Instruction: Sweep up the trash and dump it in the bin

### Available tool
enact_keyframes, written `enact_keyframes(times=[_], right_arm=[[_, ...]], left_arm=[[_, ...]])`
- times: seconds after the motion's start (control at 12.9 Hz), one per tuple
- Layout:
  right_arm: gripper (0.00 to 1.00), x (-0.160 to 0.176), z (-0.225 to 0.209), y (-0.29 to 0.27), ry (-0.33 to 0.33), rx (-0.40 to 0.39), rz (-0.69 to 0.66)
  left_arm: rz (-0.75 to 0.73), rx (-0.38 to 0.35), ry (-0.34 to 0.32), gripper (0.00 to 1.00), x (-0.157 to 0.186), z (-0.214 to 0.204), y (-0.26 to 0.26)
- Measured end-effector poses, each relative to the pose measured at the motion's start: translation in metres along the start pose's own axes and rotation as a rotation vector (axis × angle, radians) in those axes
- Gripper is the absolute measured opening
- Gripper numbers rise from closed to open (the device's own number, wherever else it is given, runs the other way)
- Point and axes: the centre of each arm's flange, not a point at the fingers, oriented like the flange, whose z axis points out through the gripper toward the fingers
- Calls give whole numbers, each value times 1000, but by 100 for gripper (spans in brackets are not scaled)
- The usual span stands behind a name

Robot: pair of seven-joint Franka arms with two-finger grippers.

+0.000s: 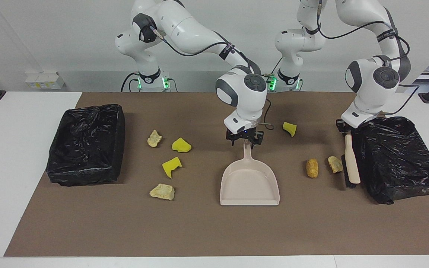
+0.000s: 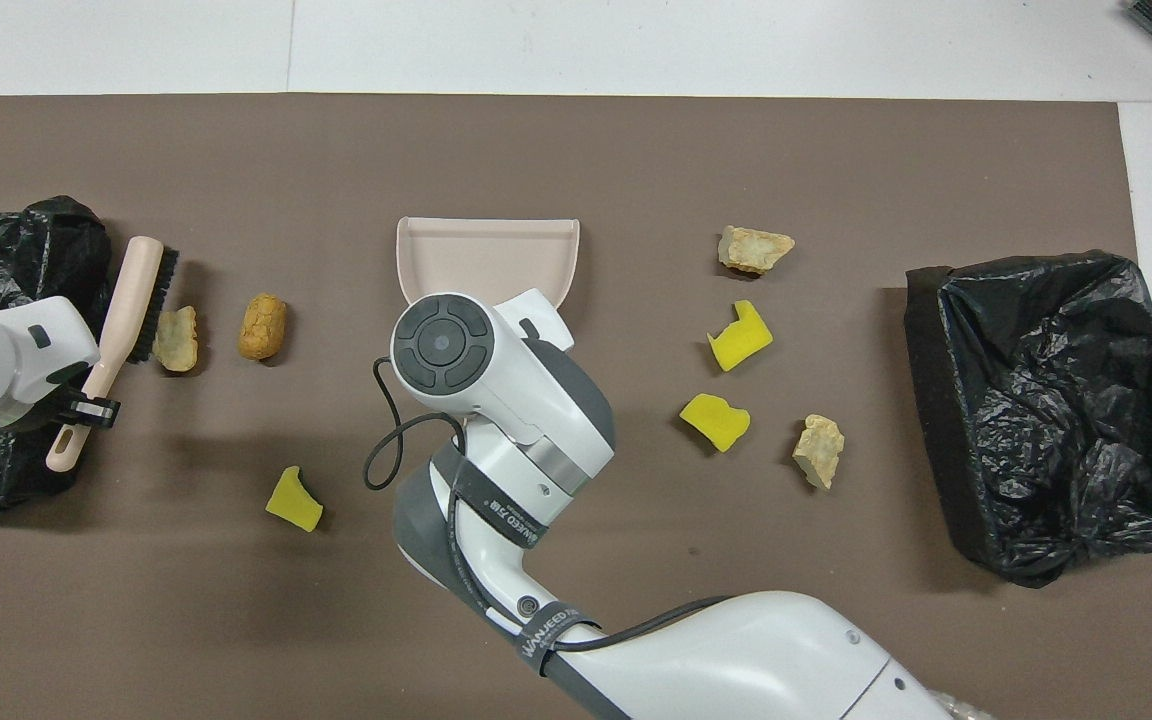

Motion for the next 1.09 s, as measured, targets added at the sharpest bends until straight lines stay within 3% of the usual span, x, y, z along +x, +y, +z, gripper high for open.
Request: enact_keyframes(times=[0.47, 0.62, 0.7, 1.09], right_arm=[[63, -1, -1, -2, 15, -7, -19], [38, -1, -1, -2, 17, -7, -23], [34, -1, -2, -1, 18, -9, -24], [34, 5, -14, 4, 31, -2, -34]], left_arm=[[141, -3, -69, 27, 8, -2, 67], [188, -5, -128, 27, 3, -7, 93], [211, -3, -150, 27, 1, -11, 106], [248, -31, -214, 27, -26, -47, 138]])
